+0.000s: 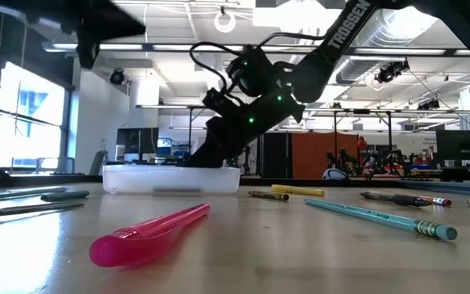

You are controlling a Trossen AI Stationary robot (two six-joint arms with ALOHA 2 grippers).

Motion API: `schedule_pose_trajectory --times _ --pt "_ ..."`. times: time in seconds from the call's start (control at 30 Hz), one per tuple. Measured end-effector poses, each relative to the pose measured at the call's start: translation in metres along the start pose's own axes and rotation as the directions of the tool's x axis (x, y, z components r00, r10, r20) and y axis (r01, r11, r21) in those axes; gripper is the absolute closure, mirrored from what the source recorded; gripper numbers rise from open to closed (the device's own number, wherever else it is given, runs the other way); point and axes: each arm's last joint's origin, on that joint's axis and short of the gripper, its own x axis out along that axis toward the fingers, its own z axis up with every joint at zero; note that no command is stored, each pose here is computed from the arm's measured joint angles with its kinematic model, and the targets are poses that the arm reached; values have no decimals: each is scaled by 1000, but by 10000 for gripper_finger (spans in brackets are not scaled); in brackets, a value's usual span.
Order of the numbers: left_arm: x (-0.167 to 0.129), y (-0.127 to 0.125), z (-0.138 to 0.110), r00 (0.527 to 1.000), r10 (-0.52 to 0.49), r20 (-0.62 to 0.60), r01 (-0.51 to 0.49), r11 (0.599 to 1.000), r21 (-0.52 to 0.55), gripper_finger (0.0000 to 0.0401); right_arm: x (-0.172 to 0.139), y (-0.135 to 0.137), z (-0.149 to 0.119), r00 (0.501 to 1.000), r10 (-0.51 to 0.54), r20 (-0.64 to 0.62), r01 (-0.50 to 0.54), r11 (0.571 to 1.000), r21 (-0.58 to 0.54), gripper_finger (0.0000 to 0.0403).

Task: Pick & place school supplies into a supply box
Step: Put the right dark green crayon into the transparent supply box, then put the green crayon into the transparent supply box

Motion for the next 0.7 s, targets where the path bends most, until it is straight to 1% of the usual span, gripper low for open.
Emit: schedule_pose_trajectory --times 0.07,0.1,0.17,0.23,0.3,0.33,0.43,0.5,0.53,0.63,0.7 --pt "0 -7 13 999 21 -47 -17 997 81 339 0 0 1 1000 -2 5 2 1000 -1 383" --pt "0 -9 17 995 50 -82 -40 992 116 339 0 0 0 1000 -2 5 2 1000 2 383" --pt "-2 -10 23 977 140 -159 -111 977 181 339 0 0 0 1000 -1 1 1 1000 5 380" --pt "-2 -10 24 945 225 -237 -181 964 194 338 0 0 0 1000 -1 0 1 1000 6 374" --pt "1 -10 19 903 279 -327 -229 956 182 332 0 0 0 1000 0 -1 0 1000 6 366" --pt "3 -11 15 881 284 -380 -235 957 170 327 0 0 0 1000 0 -2 0 1000 7 361" --pt "10 -13 0 807 251 -535 -206 968 143 308 0 0 0 1000 0 -3 0 1000 7 345" --pt "16 -16 -9 758 212 -617 -183 977 110 292 0 0 0 1000 0 -3 0 1000 7 334" --pt "18 -17 -13 734 200 -649 -188 978 88 284 0 0 0 1000 0 -3 0 1000 7 329" --pt "28 -19 -28 666 198 -719 -264 964 21 266 0 0 0 1000 0 -2 0 1000 7 319" --pt "34 -19 -39 614 225 -757 -354 935 -9 261 0 0 0 1000 0 -2 0 1000 7 315"
